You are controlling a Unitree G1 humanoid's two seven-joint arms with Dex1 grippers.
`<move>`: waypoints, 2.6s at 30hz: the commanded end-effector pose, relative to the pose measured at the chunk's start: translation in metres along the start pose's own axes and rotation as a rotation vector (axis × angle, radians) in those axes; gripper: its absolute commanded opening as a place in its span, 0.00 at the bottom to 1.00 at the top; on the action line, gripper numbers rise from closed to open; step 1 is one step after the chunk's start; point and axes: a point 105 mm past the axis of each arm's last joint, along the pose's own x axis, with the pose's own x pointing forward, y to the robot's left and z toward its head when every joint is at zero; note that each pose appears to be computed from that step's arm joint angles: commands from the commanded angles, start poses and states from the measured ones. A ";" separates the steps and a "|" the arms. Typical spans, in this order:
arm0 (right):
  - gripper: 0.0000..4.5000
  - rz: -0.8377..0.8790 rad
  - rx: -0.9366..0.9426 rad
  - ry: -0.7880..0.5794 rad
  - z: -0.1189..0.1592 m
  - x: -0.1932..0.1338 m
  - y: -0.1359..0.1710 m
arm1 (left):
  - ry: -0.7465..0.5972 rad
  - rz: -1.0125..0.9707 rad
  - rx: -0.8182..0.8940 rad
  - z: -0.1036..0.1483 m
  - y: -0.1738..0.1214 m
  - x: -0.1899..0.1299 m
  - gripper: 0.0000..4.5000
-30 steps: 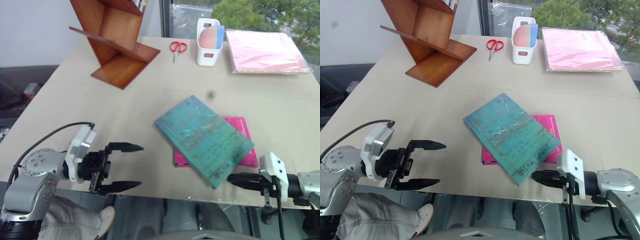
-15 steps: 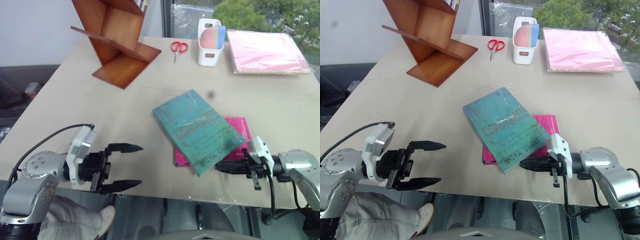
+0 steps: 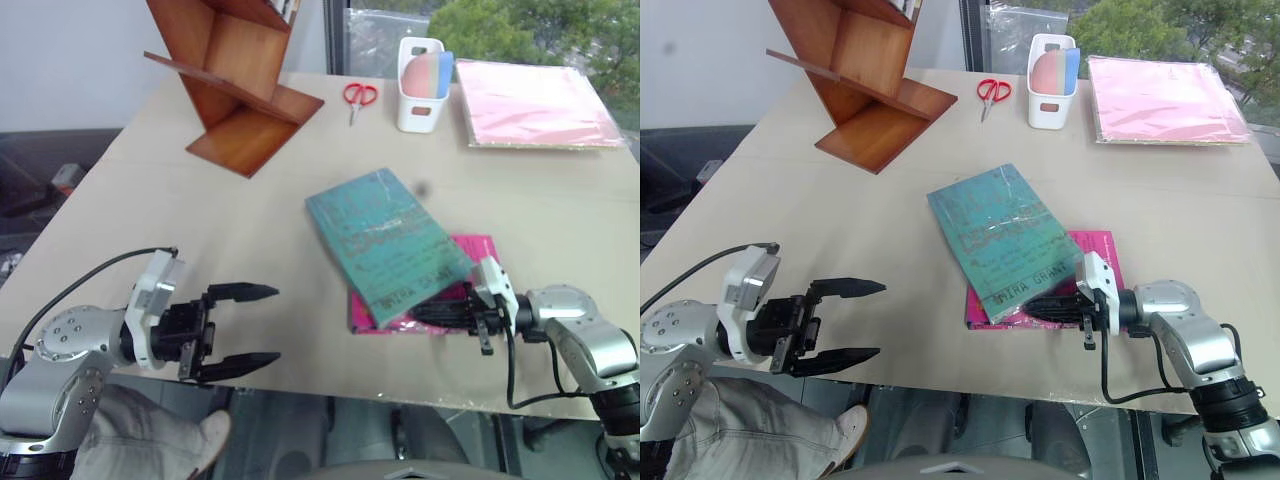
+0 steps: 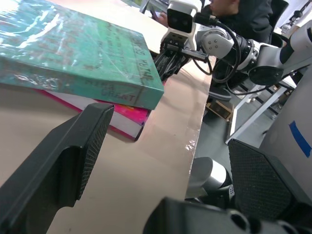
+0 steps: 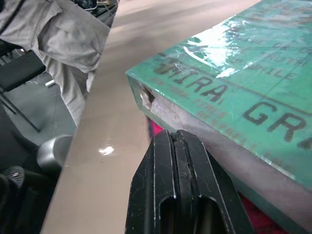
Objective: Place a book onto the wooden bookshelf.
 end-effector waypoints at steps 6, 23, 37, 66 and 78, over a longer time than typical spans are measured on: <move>0.02 0.037 0.035 -0.047 0.005 -0.038 0.029 | -0.118 0.238 -0.004 0.002 0.023 -0.001 1.00; 0.67 -0.418 -0.322 -0.026 0.090 -0.058 0.052 | -0.292 0.474 -0.878 -0.028 0.083 0.057 1.00; 0.87 -0.301 -0.431 -0.033 0.121 -0.027 0.042 | -0.372 0.313 -1.175 -0.024 0.101 0.101 1.00; 0.88 -0.310 -0.444 -0.023 0.113 -0.027 0.043 | -0.446 0.241 -1.442 -0.018 0.104 0.116 0.00; 0.88 -0.311 -0.463 -0.039 0.112 -0.024 0.035 | -0.544 0.318 -1.054 0.038 0.118 0.066 0.00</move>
